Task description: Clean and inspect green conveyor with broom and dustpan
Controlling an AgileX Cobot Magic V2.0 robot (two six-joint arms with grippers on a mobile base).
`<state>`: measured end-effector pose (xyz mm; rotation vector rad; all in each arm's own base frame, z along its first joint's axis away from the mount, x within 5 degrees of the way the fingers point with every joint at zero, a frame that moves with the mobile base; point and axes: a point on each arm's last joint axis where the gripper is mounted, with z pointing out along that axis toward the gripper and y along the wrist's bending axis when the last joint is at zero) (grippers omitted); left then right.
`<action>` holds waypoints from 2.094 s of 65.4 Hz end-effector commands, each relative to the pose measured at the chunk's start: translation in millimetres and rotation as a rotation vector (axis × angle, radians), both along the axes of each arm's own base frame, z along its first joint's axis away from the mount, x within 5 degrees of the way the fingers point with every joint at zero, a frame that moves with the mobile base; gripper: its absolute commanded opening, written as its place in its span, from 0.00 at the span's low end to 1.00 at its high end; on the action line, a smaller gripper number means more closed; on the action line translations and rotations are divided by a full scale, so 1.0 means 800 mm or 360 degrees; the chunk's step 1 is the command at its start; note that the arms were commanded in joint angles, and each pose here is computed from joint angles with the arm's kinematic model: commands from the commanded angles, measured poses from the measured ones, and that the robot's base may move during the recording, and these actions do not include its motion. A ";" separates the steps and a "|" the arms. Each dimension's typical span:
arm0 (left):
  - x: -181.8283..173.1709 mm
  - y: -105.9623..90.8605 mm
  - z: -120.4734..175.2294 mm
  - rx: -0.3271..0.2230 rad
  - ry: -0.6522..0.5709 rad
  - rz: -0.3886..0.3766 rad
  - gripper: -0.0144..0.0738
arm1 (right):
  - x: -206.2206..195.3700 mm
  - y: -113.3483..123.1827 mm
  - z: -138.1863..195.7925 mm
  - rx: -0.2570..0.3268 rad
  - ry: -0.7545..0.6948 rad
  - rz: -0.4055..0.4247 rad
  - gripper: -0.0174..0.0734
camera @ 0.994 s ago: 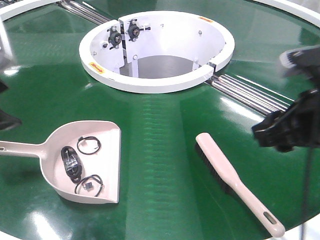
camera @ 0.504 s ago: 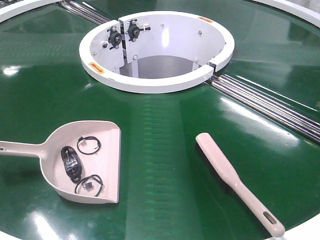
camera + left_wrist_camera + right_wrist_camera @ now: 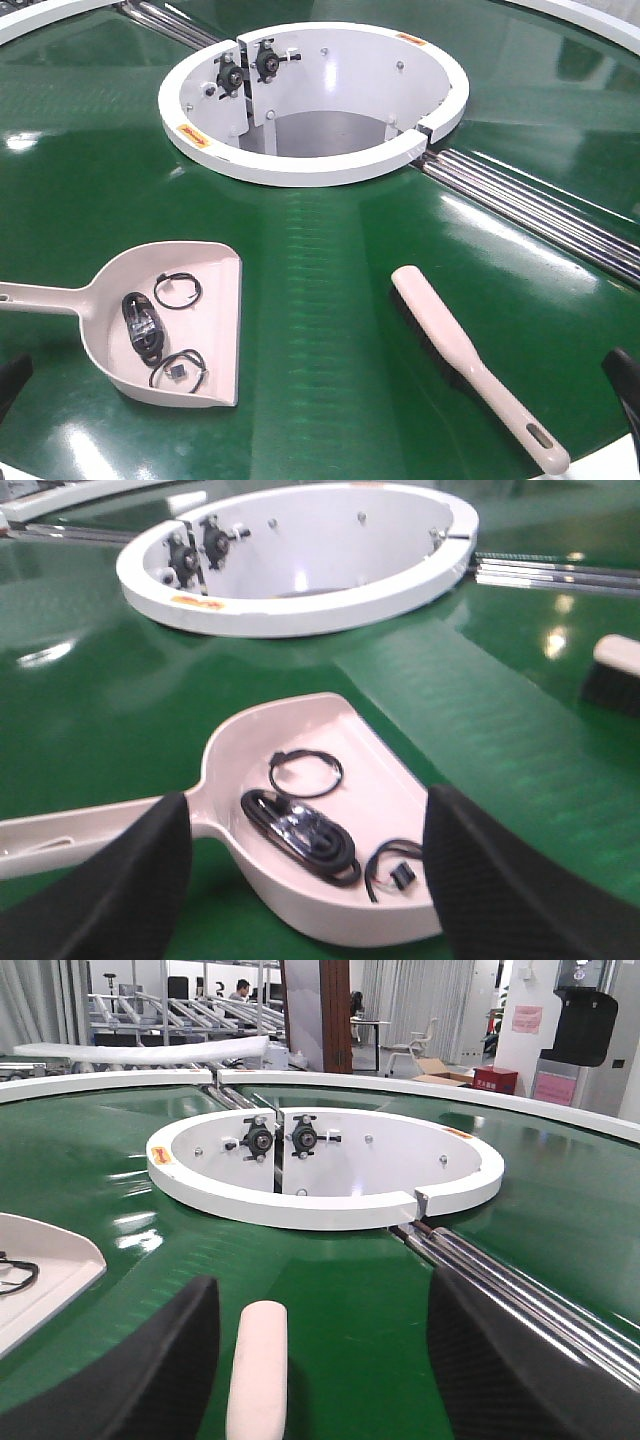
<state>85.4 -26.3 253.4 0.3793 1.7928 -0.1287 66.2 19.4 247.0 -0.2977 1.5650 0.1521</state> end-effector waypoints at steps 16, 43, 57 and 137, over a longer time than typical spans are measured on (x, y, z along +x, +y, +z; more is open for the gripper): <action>0.003 0.001 0.016 -0.0055 -0.0137 0.0028 0.17 | 0.001 0.000 0.015 0.0147 -0.0122 -0.0007 0.27; 0.003 0.001 0.018 -0.0059 -0.0165 0.0035 0.16 | 0.001 0.000 0.016 0.0154 -0.0123 -0.0007 0.18; 0.003 0.001 0.018 -0.0061 -0.0165 0.0035 0.16 | 0.001 0.000 0.016 0.0153 -0.0123 -0.0007 0.18; -0.037 0.026 -0.071 -0.0197 -0.0412 0.0339 0.16 | 0.001 0.000 0.016 0.0152 -0.0123 -0.0007 0.18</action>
